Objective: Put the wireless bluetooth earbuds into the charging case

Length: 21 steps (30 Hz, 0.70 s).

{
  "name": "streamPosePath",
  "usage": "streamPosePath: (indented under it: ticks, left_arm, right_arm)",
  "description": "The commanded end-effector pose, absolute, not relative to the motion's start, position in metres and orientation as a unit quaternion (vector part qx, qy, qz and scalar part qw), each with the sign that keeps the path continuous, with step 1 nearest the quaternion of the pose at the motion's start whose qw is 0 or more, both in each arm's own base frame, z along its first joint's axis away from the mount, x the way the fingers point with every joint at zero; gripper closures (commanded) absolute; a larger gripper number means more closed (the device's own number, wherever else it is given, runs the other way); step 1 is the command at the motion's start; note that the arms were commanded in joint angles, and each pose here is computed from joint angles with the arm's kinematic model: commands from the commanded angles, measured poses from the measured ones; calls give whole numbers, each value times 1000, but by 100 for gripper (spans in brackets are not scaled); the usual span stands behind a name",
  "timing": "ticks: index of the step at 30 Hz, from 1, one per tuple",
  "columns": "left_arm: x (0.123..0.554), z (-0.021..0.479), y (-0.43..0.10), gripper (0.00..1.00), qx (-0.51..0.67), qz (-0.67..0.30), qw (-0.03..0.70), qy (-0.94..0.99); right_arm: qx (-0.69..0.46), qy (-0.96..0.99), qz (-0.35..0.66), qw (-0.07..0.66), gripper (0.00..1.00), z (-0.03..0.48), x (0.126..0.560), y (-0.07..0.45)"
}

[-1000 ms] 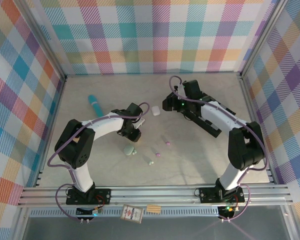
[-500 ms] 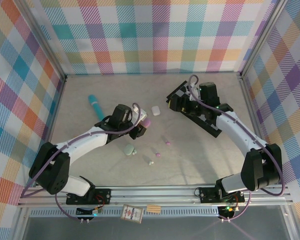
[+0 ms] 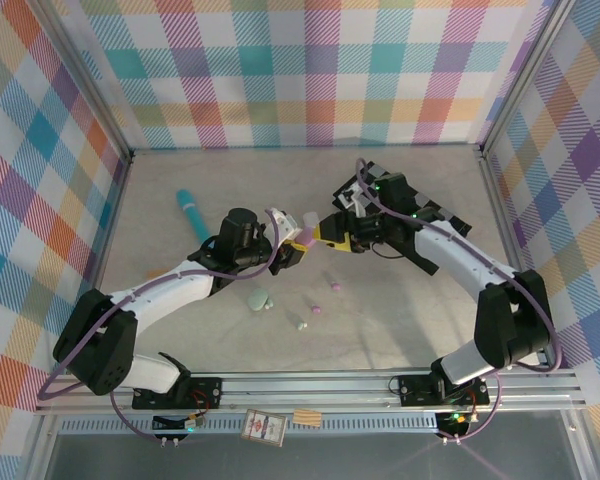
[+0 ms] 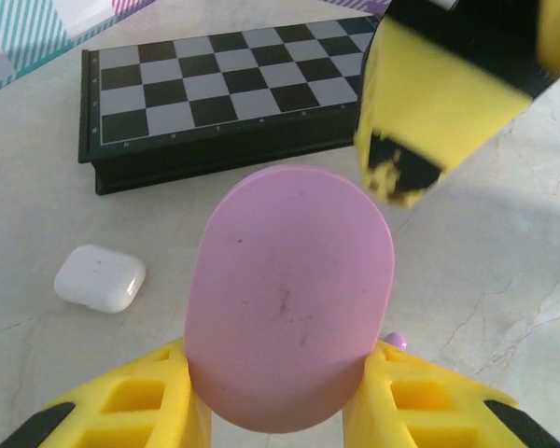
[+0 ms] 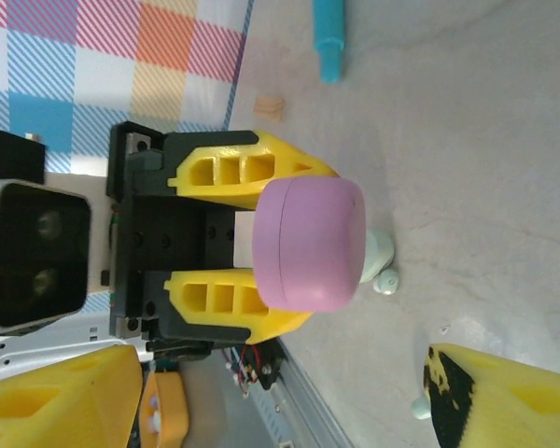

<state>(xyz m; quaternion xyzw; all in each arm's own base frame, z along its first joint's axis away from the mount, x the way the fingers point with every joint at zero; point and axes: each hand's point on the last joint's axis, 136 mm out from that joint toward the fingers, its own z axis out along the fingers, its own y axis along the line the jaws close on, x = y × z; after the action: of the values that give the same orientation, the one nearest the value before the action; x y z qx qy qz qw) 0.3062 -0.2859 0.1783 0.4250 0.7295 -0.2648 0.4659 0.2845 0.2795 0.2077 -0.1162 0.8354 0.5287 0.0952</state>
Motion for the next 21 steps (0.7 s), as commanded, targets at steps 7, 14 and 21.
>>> streamPosePath:
  ticks: [7, 14, 21]
  left_arm:
    - [290, 203, -298, 70, 462, -285, 485, 686]
    - [289, 204, -298, 70, 463, -284, 486, 685]
    - [295, 217, -297, 45, 429, -292, 526, 674]
  right_arm:
    - [-125, 834, 533, 71, 43, 213, 289, 298]
    - [-122, 836, 530, 72, 68, 213, 289, 297]
    - [-117, 826, 546, 80, 74, 227, 287, 294]
